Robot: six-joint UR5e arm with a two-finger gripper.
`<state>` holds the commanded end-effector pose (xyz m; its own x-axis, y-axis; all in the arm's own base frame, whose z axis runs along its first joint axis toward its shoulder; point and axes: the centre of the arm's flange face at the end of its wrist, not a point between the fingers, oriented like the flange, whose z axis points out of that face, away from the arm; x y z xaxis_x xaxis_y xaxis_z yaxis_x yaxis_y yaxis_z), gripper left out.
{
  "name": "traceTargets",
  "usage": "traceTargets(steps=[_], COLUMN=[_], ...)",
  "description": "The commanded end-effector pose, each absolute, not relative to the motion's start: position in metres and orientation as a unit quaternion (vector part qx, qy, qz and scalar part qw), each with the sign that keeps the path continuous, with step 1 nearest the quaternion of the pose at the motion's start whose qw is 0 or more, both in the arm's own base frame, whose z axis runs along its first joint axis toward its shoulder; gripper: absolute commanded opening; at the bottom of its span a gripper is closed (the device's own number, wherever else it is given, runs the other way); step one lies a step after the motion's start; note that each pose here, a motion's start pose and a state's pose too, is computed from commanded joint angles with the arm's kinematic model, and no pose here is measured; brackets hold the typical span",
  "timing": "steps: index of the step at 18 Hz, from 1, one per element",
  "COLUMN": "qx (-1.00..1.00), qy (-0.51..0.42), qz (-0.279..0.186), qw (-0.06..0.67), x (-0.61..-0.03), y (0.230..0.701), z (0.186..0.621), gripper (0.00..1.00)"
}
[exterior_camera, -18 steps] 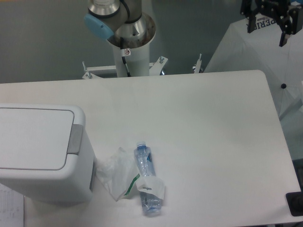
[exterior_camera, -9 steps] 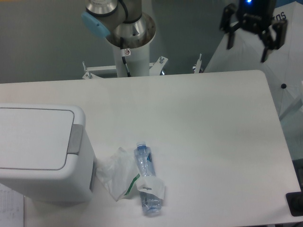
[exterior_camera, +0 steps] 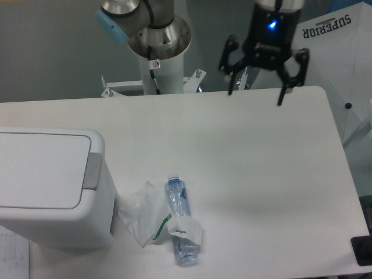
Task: Open the trash can
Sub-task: 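Move the open gripper down toward the white trash can lid, then lower the gripper finger onto the lid's edge beside the hinge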
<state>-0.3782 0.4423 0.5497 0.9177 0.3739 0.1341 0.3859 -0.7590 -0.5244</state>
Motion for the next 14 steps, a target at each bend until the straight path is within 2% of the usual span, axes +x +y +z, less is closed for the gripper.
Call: traceTargets(steps=[5,10,14], qx=[-0.931,-0.888,-0.892], qy=[-0.233,-0.293,-0.291], qz=[-0.046,-0.104,-0.122], qw=[0.276,0.338,0.325], x=[-0.352,-0.332,-0.317], y=[0.48,0.499,0.511], z=[0.525,0.517,0.498], gripper=[1.0,1.0,1.0])
